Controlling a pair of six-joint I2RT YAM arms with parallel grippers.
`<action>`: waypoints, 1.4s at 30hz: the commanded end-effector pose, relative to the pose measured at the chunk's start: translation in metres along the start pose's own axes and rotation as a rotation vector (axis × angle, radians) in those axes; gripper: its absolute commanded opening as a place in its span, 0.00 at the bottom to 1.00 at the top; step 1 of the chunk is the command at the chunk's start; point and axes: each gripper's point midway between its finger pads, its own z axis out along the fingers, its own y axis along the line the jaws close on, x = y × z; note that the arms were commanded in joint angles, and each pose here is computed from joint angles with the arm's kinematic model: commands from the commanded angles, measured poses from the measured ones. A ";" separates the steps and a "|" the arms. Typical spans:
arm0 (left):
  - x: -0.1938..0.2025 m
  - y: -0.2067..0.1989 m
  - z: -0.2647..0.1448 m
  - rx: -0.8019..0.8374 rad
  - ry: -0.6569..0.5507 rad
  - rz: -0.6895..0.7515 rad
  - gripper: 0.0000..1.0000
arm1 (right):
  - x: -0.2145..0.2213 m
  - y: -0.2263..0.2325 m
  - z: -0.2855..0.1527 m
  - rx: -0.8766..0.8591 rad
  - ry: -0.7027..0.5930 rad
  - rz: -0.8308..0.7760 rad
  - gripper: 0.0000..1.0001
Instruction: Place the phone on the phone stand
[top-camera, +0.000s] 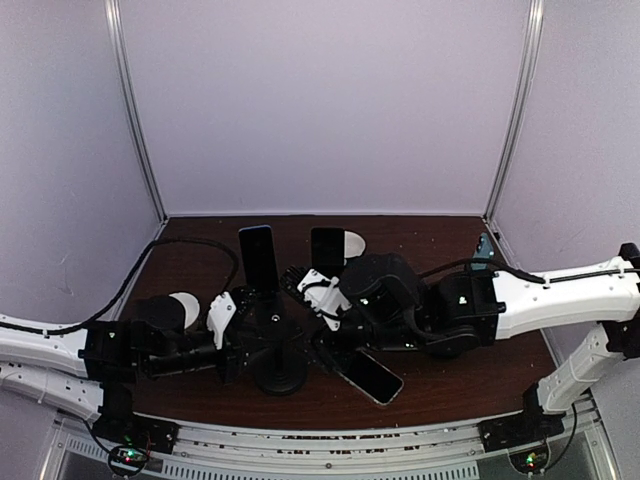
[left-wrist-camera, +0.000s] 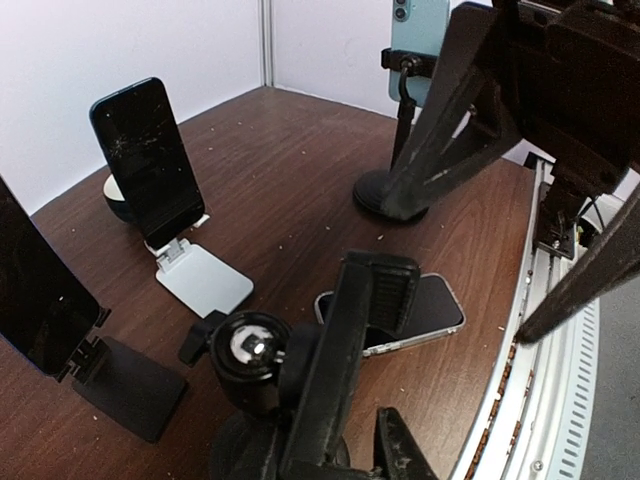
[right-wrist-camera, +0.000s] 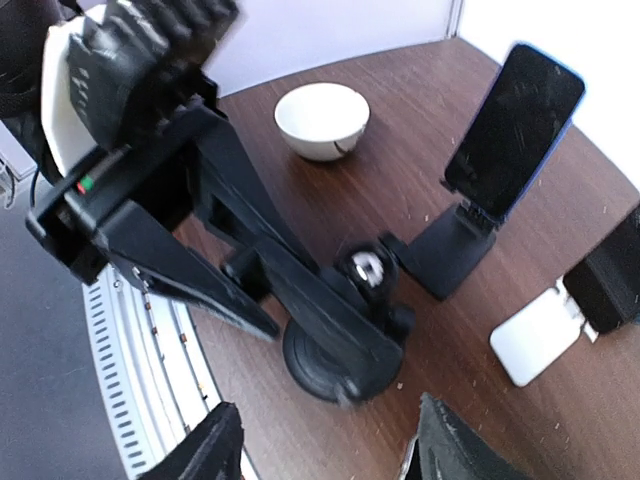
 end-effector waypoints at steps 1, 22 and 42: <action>-0.019 -0.009 0.003 0.042 -0.051 0.002 0.20 | -0.022 -0.010 0.010 0.105 -0.069 0.036 0.59; -0.014 -0.009 0.016 0.030 -0.036 -0.046 0.00 | 0.009 -0.036 0.032 0.201 0.022 0.122 0.21; 0.008 0.021 -0.014 -0.104 0.040 -0.037 0.00 | 0.089 -0.188 -0.044 0.622 0.095 0.253 0.00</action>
